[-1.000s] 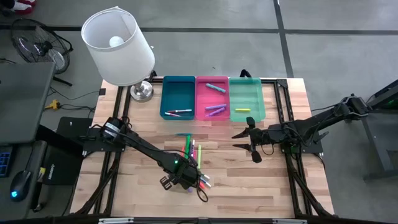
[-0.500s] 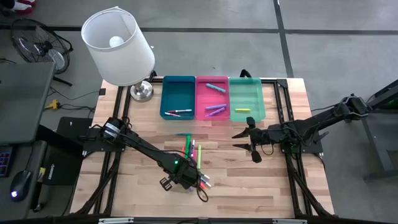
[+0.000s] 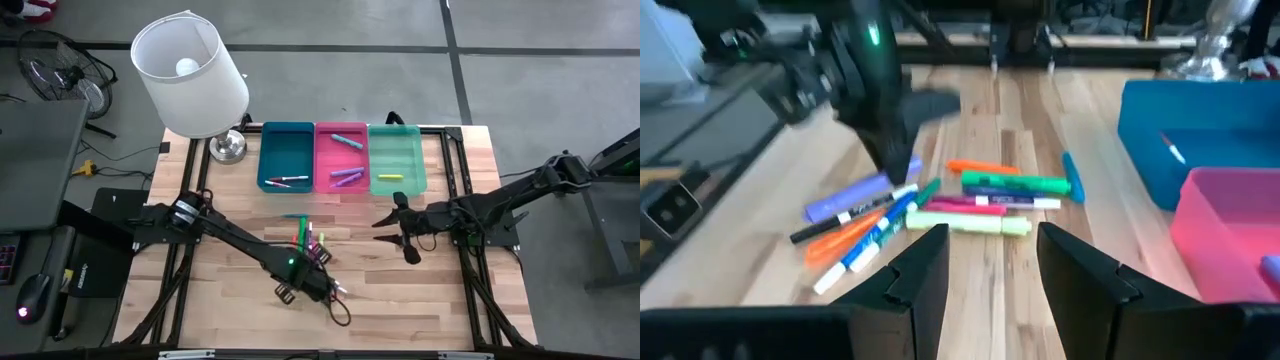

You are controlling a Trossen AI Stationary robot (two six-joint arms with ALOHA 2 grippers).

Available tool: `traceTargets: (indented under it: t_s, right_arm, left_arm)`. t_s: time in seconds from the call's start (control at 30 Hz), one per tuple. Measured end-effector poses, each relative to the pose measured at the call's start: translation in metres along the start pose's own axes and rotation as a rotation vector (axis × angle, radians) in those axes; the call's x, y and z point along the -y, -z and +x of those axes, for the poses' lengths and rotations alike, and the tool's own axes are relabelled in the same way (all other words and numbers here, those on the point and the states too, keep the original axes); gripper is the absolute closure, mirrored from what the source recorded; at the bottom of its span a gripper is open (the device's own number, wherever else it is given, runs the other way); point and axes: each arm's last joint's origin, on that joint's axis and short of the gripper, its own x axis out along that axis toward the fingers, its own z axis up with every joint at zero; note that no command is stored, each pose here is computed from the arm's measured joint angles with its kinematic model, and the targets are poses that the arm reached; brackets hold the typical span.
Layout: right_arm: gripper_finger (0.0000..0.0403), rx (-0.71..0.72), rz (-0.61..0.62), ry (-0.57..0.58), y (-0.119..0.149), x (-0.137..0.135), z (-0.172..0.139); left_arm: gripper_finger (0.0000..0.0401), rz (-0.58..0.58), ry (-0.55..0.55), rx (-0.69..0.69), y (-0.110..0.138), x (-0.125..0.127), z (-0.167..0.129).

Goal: Pick & Place Markers
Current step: Put the violet highlighter into the pink bin

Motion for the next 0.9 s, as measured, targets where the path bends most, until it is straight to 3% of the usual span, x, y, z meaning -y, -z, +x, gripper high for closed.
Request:
traceTargets:
  t_s: [0.33, 0.53, 0.9]
  right_arm:
    - [0.0261, -0.074, -0.006, -0.001, 0.015, -0.003, 0.023]
    - [0.0261, -0.056, -0.120, -0.014, 0.023, -0.013, 0.038]
    - [0.0261, -0.023, -0.252, 0.054, 0.026, -0.031, 0.038]
  left_arm:
    - [0.0344, -0.042, -0.200, -0.046, -0.008, -0.016, -0.029]
    - [0.0344, -0.119, -0.291, 0.012, -0.015, -0.031, -0.039]
    - [0.0344, -0.285, -0.380, 0.022, 0.009, -0.080, -0.052]
